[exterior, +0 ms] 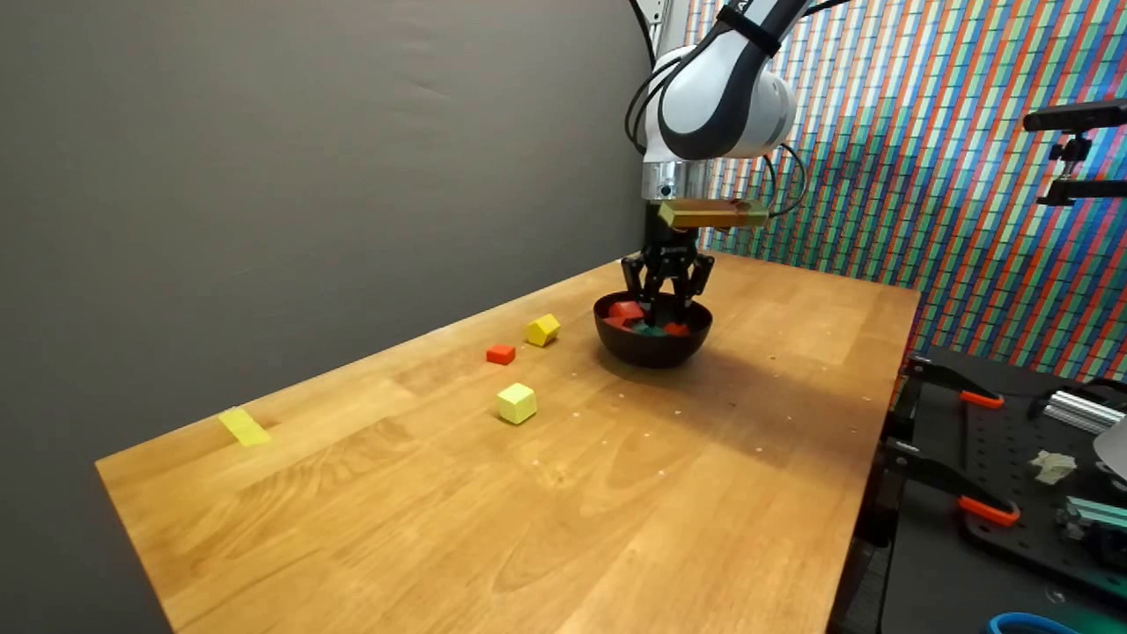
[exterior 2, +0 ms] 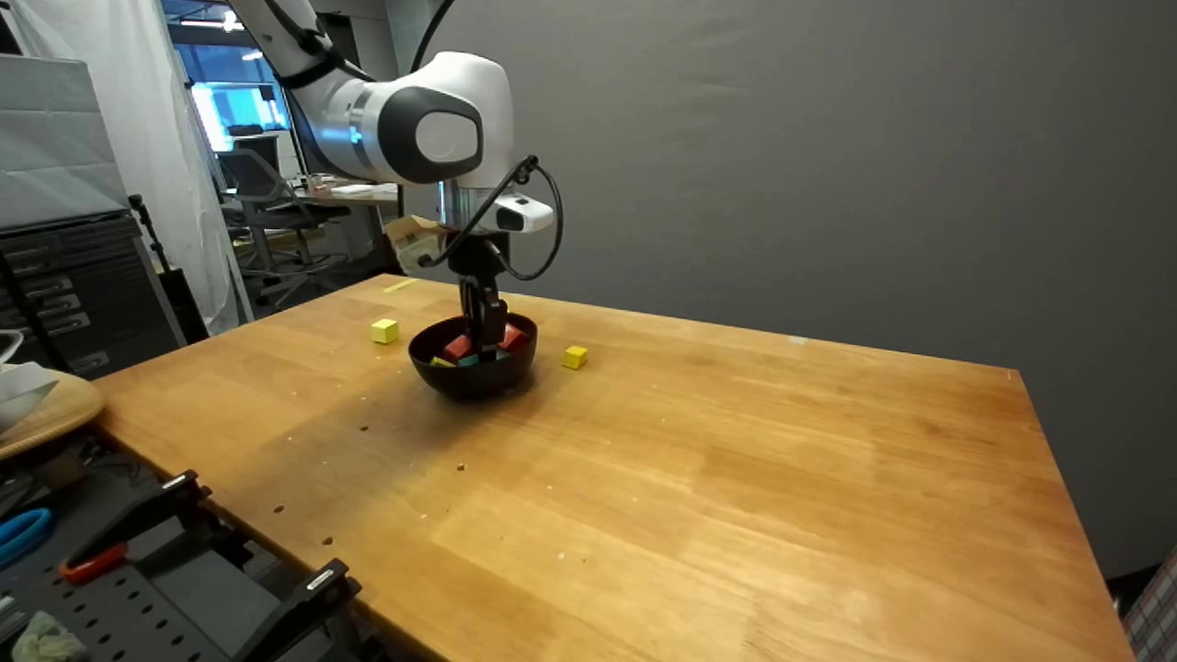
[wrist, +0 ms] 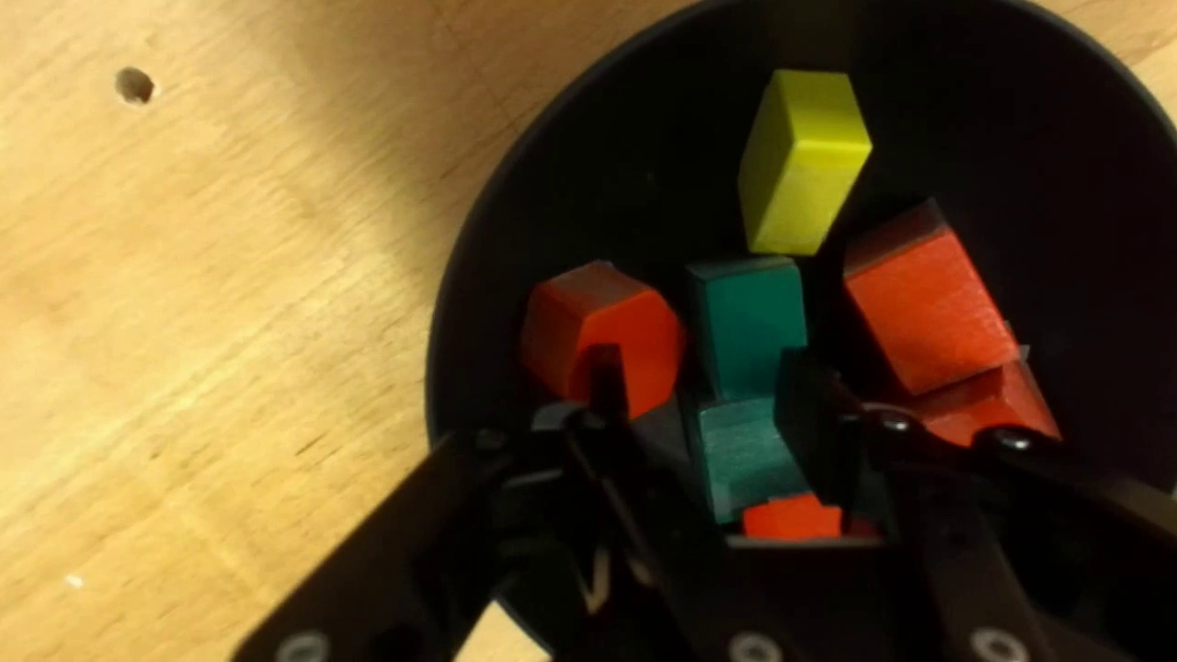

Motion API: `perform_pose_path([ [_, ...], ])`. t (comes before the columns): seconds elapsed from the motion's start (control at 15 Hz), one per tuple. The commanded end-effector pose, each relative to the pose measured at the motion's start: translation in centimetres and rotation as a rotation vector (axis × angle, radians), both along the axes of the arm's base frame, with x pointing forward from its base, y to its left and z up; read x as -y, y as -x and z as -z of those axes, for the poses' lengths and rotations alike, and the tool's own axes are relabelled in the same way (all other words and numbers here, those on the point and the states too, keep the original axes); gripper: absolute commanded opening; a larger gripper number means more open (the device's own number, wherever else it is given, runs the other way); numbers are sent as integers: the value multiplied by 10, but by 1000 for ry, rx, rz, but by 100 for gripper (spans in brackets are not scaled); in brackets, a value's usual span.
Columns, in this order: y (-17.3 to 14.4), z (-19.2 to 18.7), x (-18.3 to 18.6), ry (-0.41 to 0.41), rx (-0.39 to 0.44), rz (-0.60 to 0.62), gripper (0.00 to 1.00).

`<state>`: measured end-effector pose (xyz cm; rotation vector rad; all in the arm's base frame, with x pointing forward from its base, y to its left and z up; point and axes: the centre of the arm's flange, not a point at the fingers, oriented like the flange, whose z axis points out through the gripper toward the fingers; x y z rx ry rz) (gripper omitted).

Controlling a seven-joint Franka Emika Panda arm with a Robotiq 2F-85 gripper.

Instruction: Remove the cubes from the bowl

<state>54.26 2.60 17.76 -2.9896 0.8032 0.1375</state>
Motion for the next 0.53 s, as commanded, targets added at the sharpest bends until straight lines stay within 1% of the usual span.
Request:
perform_pose_path([
  [0.0,-9,4,-4,30,28,-54,17],
  [0.07,-11,4,-6,39,29,-69,13],
  [0.2,-13,2,-10,46,36,-92,12],
  [0.4,-15,2,-14,54,42,-117,19],
  [0.47,-15,3,-14,54,39,-120,29],
])
